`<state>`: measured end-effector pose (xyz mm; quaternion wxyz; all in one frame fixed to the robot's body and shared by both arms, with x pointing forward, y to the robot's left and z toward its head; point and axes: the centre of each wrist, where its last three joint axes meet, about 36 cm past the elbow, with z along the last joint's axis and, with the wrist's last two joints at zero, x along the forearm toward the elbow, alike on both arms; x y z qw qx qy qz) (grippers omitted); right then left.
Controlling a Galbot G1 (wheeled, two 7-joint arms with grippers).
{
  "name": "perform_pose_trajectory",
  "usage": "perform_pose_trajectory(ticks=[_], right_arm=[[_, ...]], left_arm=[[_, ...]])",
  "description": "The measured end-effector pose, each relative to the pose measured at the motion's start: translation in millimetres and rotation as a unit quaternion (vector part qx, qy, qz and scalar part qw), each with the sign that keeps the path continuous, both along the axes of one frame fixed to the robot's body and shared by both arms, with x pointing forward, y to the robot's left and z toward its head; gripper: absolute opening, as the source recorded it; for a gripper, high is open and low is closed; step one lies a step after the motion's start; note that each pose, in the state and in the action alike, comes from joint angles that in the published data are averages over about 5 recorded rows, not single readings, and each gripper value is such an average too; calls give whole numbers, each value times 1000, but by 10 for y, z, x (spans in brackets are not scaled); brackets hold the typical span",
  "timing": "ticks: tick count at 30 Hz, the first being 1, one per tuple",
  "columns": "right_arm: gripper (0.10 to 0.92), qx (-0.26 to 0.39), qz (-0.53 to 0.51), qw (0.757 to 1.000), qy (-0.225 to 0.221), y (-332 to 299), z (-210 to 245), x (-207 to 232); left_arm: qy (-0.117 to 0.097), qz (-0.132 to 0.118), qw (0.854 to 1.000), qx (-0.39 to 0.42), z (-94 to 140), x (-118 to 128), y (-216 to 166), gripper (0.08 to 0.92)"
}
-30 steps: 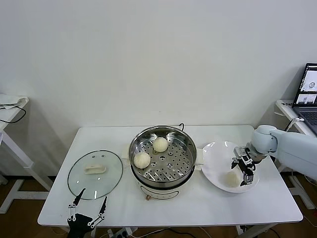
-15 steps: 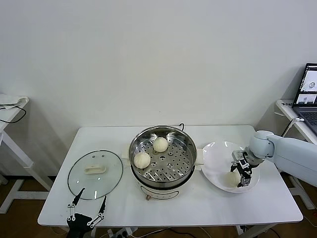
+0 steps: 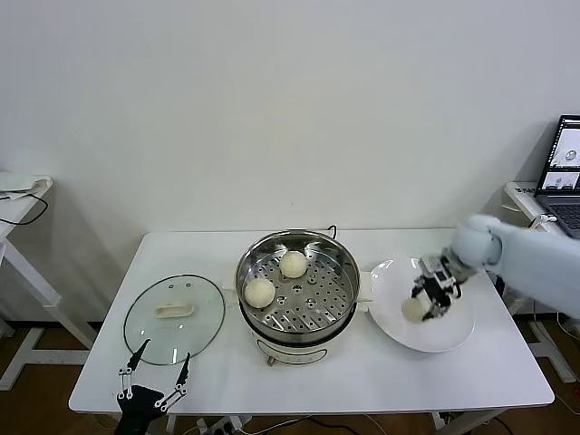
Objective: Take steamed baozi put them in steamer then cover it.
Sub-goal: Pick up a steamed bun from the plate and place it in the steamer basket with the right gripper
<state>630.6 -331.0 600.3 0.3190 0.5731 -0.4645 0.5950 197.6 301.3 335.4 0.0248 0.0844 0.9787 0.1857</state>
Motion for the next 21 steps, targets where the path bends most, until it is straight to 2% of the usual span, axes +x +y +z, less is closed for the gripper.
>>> perform_pose_trajectory(ticks=[5,10,15,21], right_arm=[[611,1,136,989,-57,536,813,41],[611,-15,278,956,-95,1163,1334,-119],[611,-34,399,911,-98,1720,1405,-372],[611,-49,505,858,-88,2141,1164,-569]], left_arm=[[1,-3,1000,-3,-7,0,-34,823],[0,-6,1000,-4,-4,-9,-52,823],[-4,-7,1000,-5,15,-9,-61,823],[-6,-6,1000,-3,36,-19,-48,823]])
